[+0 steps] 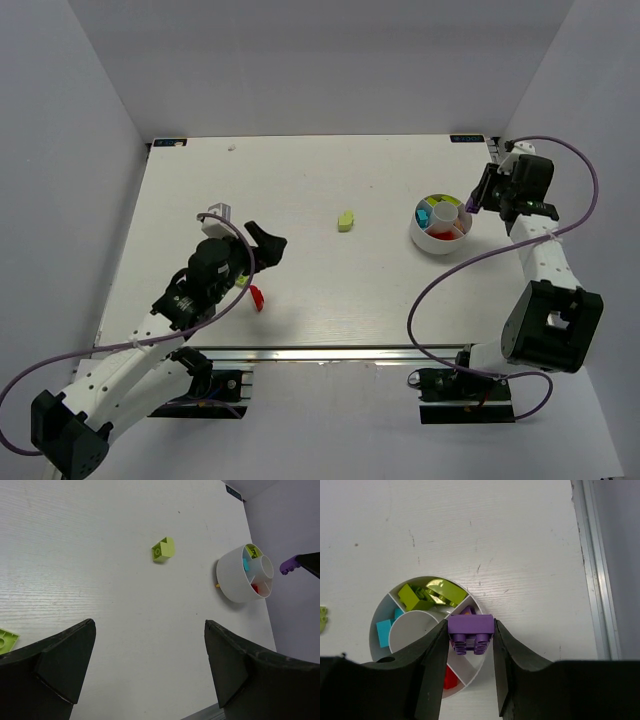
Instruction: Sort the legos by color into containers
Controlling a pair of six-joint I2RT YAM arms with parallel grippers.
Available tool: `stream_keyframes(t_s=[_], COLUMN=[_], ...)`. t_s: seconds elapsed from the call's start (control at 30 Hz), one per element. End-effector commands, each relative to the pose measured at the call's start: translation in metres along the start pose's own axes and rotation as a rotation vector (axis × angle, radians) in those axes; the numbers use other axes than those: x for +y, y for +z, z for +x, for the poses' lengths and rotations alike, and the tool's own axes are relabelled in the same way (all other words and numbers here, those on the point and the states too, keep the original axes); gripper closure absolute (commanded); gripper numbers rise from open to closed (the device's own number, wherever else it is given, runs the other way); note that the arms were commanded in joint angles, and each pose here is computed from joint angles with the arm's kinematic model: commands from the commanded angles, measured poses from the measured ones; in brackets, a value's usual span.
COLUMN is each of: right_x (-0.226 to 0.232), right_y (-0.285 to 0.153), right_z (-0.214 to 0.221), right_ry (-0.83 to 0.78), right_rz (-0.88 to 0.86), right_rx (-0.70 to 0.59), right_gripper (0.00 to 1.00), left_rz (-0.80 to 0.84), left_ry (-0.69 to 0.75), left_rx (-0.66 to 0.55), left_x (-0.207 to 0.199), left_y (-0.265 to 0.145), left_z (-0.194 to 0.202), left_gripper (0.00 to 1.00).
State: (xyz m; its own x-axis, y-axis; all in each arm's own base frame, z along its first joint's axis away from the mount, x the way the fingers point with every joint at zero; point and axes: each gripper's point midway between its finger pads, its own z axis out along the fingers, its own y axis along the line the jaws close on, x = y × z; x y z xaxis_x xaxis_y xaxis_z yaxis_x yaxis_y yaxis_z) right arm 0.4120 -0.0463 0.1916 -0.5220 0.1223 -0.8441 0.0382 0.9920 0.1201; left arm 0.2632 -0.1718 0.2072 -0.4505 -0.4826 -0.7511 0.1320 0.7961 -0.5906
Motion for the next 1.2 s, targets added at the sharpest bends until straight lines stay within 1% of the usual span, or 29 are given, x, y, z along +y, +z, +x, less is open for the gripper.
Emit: stream_keyframes(t_s=[0.0, 0.2, 0.57, 0.67, 0.7, 0.77, 0.8, 0.83, 0.87, 0.9, 0.93, 0.97, 1.03, 1.1, 1.13, 1.17], right_x=[-0.004, -0.007, -0.001, 0.000, 0.001, 0.001, 0.002, 0.001, 0.002, 0.002, 0.002, 0.002, 0.002, 0.002, 0.003, 0.003], right_y=[0.006, 0.023, 0.032, 0.032, 0.032, 0.032, 0.032, 0.031, 0.030, 0.027, 0.026, 0.024, 0.020, 0.016, 0.015, 0.013], right_z=[-0.020, -0.004, 0.015, 0.019, 0.021, 0.022, 0.021, 0.020, 0.018, 0.015, 0.010, 0.008, -0.002, -0.006, -0.007, -0.013], right_ry=[0.053, 0.072, 0.099, 0.103, 0.104, 0.106, 0.105, 0.105, 0.102, 0.101, 0.099, 0.098, 0.094, 0.095, 0.096, 0.095], right_rz=[0.024, 0.021, -0.016, -0.022, -0.027, -0.030, -0.031, -0.028, -0.030, -0.028, -0.029, -0.032, -0.034, -0.038, -0.043, -0.048], right_rx=[-0.049, 0.005, 0.056, 0.070, 0.074, 0.078, 0.077, 0.074, 0.071, 0.060, 0.050, 0.044, 0.024, 0.022, 0.023, 0.016], right_gripper=[1.00, 1.00, 1.00, 0.87, 0.78, 0.69, 0.61, 0.58, 0.52, 0.50, 0.49, 0.46, 0.43, 0.40, 0.38, 0.37], left_rz=[-0.037, -0.047, -0.096, -0.134, -0.153, -0.192, -0.209, -0.241, -0.264, -0.290, -0.319, -0.341, -0.399, -0.467, -0.484, -0.505], left_ry=[-0.015, -0.023, -0.052, -0.060, -0.060, -0.074, -0.077, -0.086, -0.089, -0.089, -0.099, -0.104, -0.107, -0.093, -0.099, -0.095], left_rx=[-0.011, -0.014, 0.006, 0.016, 0.024, 0.026, 0.027, 0.042, 0.041, 0.054, 0.066, 0.071, 0.096, 0.149, 0.161, 0.178], left_x=[0.011, 0.013, 0.024, 0.032, 0.036, 0.043, 0.046, 0.052, 0.056, 0.061, 0.066, 0.069, 0.078, 0.089, 0.089, 0.092], left_y=[-0.005, -0.007, -0.007, -0.008, -0.009, -0.009, -0.009, -0.010, -0.011, -0.013, -0.012, -0.013, -0.015, -0.015, -0.015, -0.014], left_z=[0.001, 0.001, 0.009, 0.013, 0.015, 0.017, 0.018, 0.022, 0.023, 0.026, 0.030, 0.031, 0.037, 0.049, 0.050, 0.053], left_gripper=[0.02, 0.02, 0.02, 0.04, 0.05, 0.08, 0.10, 0.16, 0.18, 0.21, 0.29, 0.31, 0.33, 0.34, 0.33, 0.30])
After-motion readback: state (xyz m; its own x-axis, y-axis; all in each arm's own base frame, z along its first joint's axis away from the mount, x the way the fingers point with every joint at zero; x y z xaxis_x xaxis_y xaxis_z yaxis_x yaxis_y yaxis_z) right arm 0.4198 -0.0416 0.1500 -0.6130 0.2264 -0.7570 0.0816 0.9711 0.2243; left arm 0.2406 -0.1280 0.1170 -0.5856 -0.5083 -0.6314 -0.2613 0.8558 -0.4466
